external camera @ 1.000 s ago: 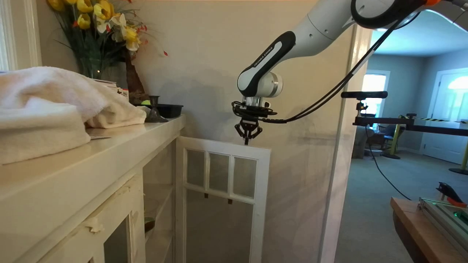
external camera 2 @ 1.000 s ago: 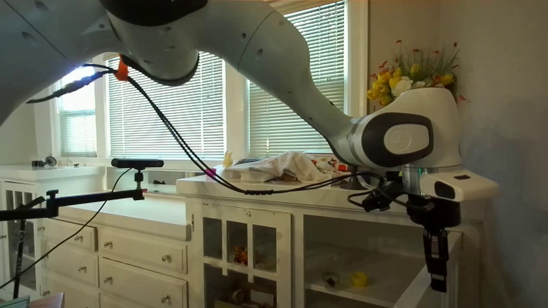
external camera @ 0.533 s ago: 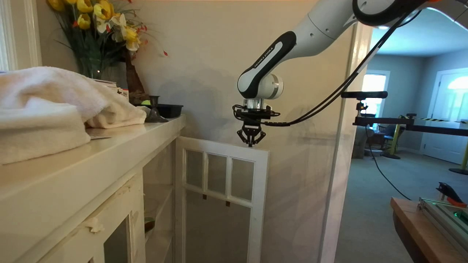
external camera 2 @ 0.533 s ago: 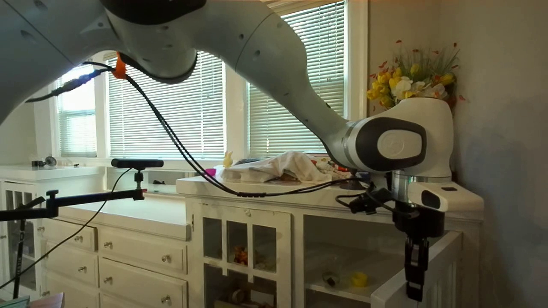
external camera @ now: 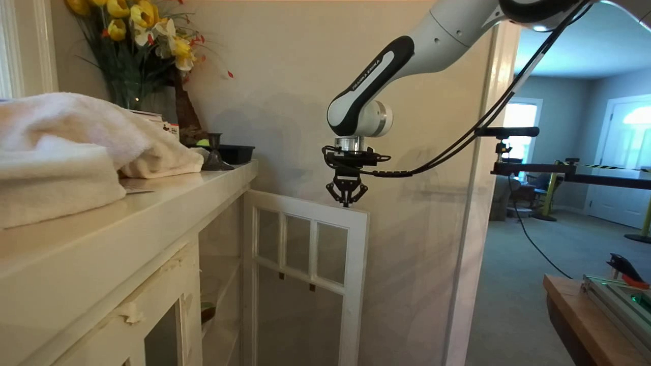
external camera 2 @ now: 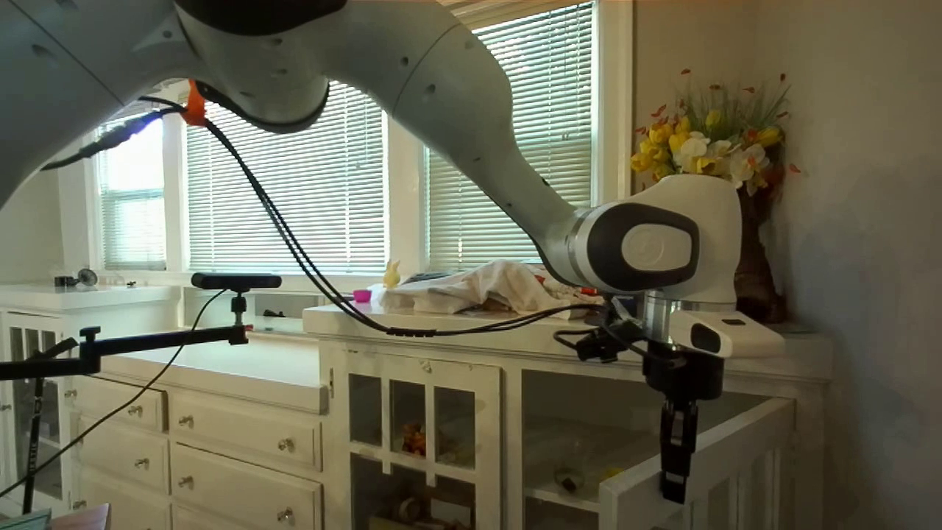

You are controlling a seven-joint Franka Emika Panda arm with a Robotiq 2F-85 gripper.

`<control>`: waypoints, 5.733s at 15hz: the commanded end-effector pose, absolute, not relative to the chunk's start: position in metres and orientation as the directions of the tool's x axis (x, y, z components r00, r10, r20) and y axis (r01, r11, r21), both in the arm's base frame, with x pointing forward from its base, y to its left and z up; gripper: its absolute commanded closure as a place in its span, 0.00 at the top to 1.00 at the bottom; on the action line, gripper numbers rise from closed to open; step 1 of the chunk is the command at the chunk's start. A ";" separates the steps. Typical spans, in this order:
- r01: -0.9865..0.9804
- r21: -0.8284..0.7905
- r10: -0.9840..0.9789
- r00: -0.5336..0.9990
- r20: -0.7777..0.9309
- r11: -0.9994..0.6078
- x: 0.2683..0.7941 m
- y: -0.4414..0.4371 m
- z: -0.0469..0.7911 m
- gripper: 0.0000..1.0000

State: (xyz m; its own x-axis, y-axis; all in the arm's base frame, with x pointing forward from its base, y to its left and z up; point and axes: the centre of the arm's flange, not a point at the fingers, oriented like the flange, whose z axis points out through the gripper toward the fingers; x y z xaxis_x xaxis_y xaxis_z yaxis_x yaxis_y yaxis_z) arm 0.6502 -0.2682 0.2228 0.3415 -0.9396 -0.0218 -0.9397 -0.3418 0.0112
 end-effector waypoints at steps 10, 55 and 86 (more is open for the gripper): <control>-0.768 -0.058 -0.766 0.640 -0.056 -0.637 0.651 -0.204 0.208 0.00; -0.010 -0.152 -0.068 0.920 0.385 -0.988 0.633 -0.229 0.249 0.18; 0.027 -0.172 -0.047 0.909 0.414 -0.985 0.662 -0.198 0.206 0.20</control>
State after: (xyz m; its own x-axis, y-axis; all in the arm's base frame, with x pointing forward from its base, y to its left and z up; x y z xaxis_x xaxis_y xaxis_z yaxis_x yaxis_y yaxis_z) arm 0.6489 -0.1955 0.2182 0.8909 -0.1751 0.4191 -0.1167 -0.9800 -0.1613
